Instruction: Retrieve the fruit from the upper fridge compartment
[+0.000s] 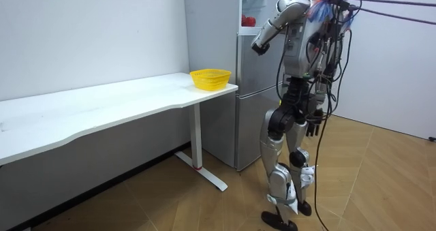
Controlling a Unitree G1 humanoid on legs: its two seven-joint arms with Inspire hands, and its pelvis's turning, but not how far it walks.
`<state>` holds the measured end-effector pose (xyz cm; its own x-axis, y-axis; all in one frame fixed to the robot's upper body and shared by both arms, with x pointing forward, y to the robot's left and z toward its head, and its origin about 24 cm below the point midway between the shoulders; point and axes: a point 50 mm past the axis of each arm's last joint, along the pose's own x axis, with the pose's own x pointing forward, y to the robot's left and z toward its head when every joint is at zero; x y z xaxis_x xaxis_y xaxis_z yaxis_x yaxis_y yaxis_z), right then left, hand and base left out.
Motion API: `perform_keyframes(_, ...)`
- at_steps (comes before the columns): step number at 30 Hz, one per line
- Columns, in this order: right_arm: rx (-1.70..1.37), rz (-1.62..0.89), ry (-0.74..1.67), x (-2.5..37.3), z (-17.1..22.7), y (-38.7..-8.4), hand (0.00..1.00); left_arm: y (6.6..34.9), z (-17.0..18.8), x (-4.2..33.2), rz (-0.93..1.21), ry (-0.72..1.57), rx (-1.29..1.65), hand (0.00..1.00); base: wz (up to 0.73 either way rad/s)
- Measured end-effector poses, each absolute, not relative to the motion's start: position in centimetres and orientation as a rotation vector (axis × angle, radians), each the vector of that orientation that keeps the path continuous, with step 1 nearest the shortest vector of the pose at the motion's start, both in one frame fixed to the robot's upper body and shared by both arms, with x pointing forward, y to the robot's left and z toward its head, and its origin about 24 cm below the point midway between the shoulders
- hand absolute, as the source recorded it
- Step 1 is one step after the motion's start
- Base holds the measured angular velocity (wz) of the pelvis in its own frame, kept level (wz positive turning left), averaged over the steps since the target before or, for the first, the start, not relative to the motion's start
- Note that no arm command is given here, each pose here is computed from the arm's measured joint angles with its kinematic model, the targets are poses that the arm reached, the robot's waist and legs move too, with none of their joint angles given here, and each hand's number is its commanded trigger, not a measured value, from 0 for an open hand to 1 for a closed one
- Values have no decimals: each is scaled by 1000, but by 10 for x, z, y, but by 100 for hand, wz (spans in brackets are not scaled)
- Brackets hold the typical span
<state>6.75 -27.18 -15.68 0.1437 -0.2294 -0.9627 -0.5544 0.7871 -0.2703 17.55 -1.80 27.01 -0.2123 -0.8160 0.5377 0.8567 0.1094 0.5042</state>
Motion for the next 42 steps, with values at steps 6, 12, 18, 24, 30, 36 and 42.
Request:
perform_keyframes(6, -679, 260, 1443, 67, -157, -272, 0, -26, 271, 172, -1550, -924, -66, 0, 0)
perform_keyframes(12, -669, 245, 1448, 66, -157, -273, 0, -26, 270, 173, -1535, -921, -56, 0, -1)
perform_keyframes(18, -672, 236, 1448, 65, -157, -272, 0, -24, 266, 180, -1508, -896, -20, 0, 0)
perform_keyframes(24, -658, 211, 1437, 66, -158, -270, 0, 1, 239, 205, -1286, -796, 86, 0, 1)
perform_keyframes(30, -651, 197, 1421, 68, -158, -268, 0, 39, 235, 219, -1007, -798, 170, 0, 11)
perform_keyframes(36, -611, 169, 1421, 60, -160, -266, 0, 95, 249, 229, -617, -871, 234, 0, 11)
perform_keyframes(42, -595, 116, 1418, 45, -161, -267, 0, 152, 251, 229, -204, -930, 182, 0, 4)
